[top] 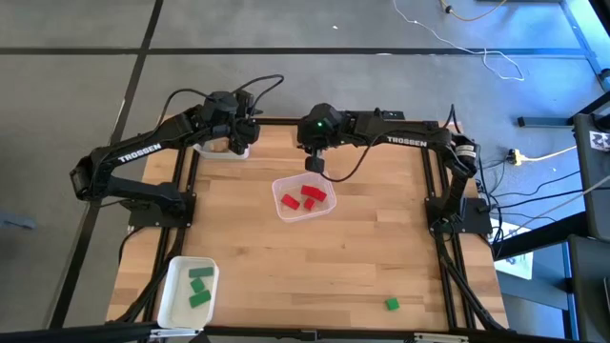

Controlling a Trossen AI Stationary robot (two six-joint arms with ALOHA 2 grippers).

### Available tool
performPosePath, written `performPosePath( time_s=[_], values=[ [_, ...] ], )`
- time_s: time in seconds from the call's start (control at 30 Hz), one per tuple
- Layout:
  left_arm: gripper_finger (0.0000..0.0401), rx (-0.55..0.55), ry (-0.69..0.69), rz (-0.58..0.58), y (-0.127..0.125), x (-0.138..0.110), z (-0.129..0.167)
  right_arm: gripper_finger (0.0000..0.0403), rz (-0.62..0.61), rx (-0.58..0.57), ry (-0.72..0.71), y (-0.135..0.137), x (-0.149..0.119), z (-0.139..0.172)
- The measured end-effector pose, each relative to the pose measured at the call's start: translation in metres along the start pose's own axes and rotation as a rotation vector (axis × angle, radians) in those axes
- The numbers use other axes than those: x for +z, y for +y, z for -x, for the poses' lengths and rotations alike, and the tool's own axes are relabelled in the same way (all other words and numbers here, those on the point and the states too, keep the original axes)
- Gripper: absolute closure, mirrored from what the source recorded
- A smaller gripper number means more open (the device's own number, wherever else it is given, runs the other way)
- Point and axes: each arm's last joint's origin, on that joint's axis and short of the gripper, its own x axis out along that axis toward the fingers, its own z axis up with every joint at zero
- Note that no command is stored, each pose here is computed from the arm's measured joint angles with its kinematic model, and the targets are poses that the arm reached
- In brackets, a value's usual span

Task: Sort & place blocks by color
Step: Put the brown block into the gray bin

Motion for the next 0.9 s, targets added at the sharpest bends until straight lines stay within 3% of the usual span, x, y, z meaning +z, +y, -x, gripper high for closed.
performPosePath(
  time_s=[0.37, 0.63, 0.9],
  values=[
    [0.0186, -0.072, -0.221, 0.037, -0.002, 0.011, 0.001, 0.0353, 0.039, -0.016, -0.045, -0.001, 0.004, 0.0],
    [0.0186, -0.094, -0.231, 0.174, -0.002, 0.012, 0.002, 0.0353, 0.056, -0.022, -0.062, -0.002, 0.006, 0.0],
    [0.0186, -0.138, -0.271, 0.169, -0.006, 0.016, 0.0, 0.0353, 0.068, -0.026, -0.073, -0.002, 0.007, 0.0]
  ],
)
